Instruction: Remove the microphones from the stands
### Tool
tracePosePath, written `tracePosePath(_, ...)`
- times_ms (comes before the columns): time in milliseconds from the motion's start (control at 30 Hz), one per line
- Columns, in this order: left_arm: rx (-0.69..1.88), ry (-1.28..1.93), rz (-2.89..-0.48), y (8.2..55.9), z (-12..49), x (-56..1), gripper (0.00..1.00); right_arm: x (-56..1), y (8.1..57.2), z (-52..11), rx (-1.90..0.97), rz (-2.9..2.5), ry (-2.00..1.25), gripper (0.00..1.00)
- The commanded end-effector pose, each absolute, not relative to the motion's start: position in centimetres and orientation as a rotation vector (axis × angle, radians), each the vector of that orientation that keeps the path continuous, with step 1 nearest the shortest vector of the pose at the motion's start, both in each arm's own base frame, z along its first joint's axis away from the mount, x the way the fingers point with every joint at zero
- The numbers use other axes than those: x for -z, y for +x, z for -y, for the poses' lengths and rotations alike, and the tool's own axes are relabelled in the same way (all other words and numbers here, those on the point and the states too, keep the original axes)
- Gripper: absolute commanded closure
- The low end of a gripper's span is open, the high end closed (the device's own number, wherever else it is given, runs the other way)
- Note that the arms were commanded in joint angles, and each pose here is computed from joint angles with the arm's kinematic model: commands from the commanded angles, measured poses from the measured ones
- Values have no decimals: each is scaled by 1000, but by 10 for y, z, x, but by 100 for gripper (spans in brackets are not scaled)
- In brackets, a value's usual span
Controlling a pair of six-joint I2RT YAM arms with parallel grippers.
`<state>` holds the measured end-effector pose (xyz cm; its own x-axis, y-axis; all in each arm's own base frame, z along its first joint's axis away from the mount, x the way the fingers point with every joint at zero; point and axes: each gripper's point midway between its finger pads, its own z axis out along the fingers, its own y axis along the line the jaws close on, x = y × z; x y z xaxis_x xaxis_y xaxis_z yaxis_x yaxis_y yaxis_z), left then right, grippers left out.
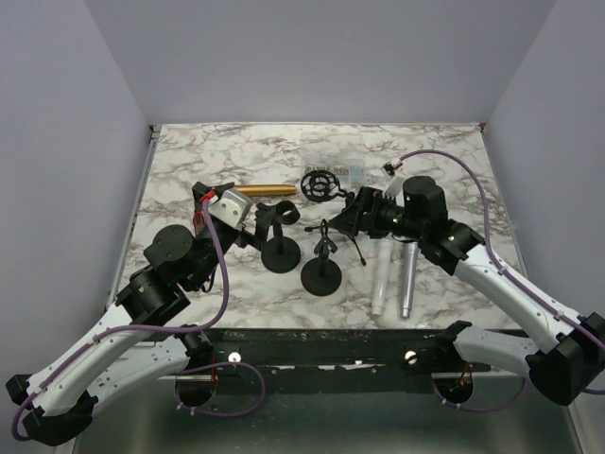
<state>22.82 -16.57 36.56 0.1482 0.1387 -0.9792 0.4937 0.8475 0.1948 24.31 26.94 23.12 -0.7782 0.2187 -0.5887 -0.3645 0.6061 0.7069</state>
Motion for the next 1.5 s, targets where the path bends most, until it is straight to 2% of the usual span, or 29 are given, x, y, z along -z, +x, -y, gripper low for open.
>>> tracePosePath(0,240,510,-1412,231,157,-366,2,-265,255,-238,-929,-2063,-137,10)
tracePosePath(300,232,354,-1294,220,125,-387,2,-329,260,-163,-617,-1810,18,2)
tracePosePath(500,263,254,-1160,203,101,-405,2,-385,234,-100,-530,-1491,151,0)
tracePosePath(700,253,164,-1074,190,76,-415,2,-415,200,-48,-464,-1284,252,0)
tracePosePath(967,232,87,-1009,180,52,-421,2,-421,183,-15,-384,-1216,327,0)
tracePosePath(1467,218,85,-1010,180,50,-421,1,-416,184,-6,-360,-1229,388,0)
